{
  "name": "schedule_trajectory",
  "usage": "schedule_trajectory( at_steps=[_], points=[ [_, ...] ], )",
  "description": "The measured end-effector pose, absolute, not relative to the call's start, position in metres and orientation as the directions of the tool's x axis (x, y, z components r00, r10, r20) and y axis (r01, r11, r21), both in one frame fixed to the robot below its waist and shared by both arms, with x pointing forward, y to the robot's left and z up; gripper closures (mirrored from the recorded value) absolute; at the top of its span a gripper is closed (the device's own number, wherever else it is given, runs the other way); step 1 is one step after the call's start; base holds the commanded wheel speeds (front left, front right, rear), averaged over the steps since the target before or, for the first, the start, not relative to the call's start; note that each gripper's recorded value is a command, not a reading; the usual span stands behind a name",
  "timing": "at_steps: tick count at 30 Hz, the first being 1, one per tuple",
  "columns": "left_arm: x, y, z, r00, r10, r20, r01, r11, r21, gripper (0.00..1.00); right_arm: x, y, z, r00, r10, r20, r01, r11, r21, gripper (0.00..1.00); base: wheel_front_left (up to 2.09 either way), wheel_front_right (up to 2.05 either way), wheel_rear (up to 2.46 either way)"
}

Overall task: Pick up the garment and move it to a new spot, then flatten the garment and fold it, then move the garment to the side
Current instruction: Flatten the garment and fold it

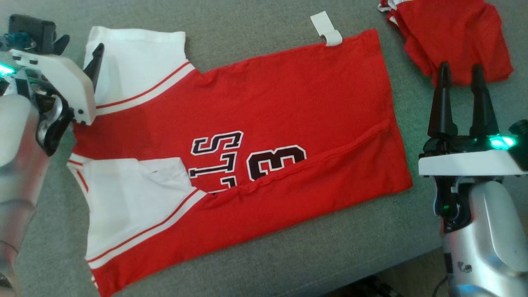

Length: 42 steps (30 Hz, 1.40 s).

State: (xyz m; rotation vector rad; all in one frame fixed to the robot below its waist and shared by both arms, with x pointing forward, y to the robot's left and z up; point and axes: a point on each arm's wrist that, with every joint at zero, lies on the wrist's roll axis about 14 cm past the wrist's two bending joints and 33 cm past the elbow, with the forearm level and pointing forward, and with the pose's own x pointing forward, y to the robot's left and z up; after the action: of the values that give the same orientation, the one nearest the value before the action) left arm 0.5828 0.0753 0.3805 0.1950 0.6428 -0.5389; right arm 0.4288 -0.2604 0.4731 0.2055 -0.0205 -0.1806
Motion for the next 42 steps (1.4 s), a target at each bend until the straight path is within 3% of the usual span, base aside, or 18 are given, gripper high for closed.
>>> schedule_trajectory(
  at_steps=[15, 16, 18, 19, 28, 35, 42],
  points=[
    [0.597, 0.063, 0.352, 0.631, -0.437, -0.64, 0.532, 0.845, -0.052, 0.0, 0.433, -0.261, 0.459, 0.983, -0.182, -0.031, 0.184, 0.959, 0.216, 0.0, 0.0, 0.0, 0.0],
    [0.595, 0.061, 0.351, 0.625, -0.442, -0.643, 0.536, 0.842, -0.057, 0.17, 0.433, -0.261, 0.459, 0.983, -0.182, -0.033, 0.185, 0.959, 0.215, 0.0, 0.0, 0.0, 0.0],
    [0.595, 0.059, 0.351, 0.622, -0.447, -0.643, 0.539, 0.84, -0.063, 0.92, 0.433, -0.261, 0.458, 0.983, -0.182, -0.034, 0.185, 0.959, 0.215, 0.0, 0.0, 0.0, 0.0],
    [0.595, 0.057, 0.351, 0.619, -0.453, -0.642, 0.544, 0.837, -0.066, 1.0, 0.433, -0.261, 0.458, 0.983, -0.183, -0.034, 0.186, 0.959, 0.215, 0.0, 0.0, 0.0, 0.0],
    [0.585, 0.051, 0.376, 0.659, -0.506, -0.556, 0.57, 0.819, -0.07, 1.0, 0.437, -0.255, 0.477, 0.988, -0.154, 0.018, 0.149, 0.976, 0.159, 0.0, 0.0, 0.0, 0.0],
    [0.586, 0.055, 0.44, 0.771, -0.551, -0.319, 0.568, 0.822, -0.048, 1.0, 0.454, -0.238, 0.502, 0.994, -0.081, 0.075, 0.077, 0.996, 0.049, 0.0, 0.0, 0.0, 0.0],
    [0.549, 0.062, 0.475, 0.8, -0.567, -0.196, 0.566, 0.822, -0.063, 1.0, 0.479, -0.234, 0.485, 0.992, 0.002, -0.124, -0.011, 0.997, -0.071, 0.0, 0.0, 0.0, 0.0]
  ],
)
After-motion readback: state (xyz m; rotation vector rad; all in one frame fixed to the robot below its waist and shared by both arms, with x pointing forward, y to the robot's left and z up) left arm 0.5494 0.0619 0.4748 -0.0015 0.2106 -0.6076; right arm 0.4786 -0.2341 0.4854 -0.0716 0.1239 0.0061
